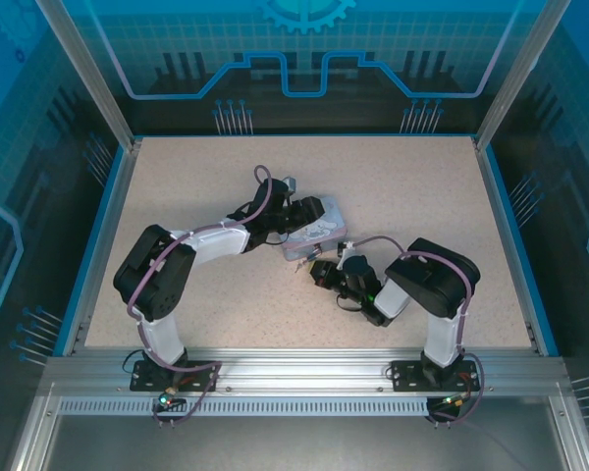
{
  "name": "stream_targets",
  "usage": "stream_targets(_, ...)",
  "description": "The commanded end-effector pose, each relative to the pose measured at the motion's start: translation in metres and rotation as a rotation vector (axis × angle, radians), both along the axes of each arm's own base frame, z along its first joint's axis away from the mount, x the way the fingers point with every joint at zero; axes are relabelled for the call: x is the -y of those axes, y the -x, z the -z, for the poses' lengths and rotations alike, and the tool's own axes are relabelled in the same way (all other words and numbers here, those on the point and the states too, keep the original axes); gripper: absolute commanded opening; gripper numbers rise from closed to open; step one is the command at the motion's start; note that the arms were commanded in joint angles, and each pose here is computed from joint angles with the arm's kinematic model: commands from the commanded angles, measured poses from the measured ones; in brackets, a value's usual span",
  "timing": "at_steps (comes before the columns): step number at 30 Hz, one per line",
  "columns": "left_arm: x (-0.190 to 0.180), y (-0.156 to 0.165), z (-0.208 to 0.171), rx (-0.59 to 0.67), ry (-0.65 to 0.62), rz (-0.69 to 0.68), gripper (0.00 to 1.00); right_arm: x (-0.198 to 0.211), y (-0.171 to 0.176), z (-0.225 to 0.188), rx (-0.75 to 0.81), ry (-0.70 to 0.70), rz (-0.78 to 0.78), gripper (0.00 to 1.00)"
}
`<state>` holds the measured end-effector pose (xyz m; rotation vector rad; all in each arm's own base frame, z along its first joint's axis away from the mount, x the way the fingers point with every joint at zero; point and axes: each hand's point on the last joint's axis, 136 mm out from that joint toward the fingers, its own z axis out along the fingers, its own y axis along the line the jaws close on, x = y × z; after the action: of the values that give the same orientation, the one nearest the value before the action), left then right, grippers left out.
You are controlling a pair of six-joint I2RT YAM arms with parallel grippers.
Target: Unlock the padlock with the key
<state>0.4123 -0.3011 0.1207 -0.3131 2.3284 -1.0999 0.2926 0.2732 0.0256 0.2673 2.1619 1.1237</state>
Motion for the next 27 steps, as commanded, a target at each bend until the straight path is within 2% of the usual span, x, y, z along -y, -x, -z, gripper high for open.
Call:
stream_targets(1,-0.012,0.017,0.031,-0.09,-0.079,-0.007,0.64,0.024,0.014,0.034,-0.088,0.128,0.016,0.02)
stream_targets(5,-0.013,0.018,0.03,-0.088,-0.083,-0.008,0.64,0.029,0.012,0.032,-0.085,0.134,0.018,0.02)
stream_targets(9,-0.014,0.018,0.025,-0.076,-0.083,-0.009,0.65,0.032,0.012,0.03,-0.081,0.137,0.031,0.19)
stream_targets(12,-0.015,0.018,0.012,-0.046,-0.083,-0.006,0.67,0.033,0.013,0.027,-0.076,0.13,0.031,0.25)
stream_targets(17,-0.026,0.013,-0.032,0.037,-0.113,0.011,0.74,0.039,0.013,0.019,-0.073,0.128,0.053,0.34)
stream_targets(21,-0.059,-0.002,-0.045,0.059,-0.112,-0.033,0.82,0.047,0.009,0.007,-0.06,0.139,0.063,0.52)
stream_targets(23,-0.073,-0.011,-0.044,0.061,-0.133,-0.029,0.89,0.054,0.006,0.0,-0.046,0.145,0.071,0.61)
stream_targets(27,-0.08,-0.028,-0.04,0.069,-0.167,0.027,0.99,0.077,0.0,-0.009,-0.082,0.177,0.11,0.88)
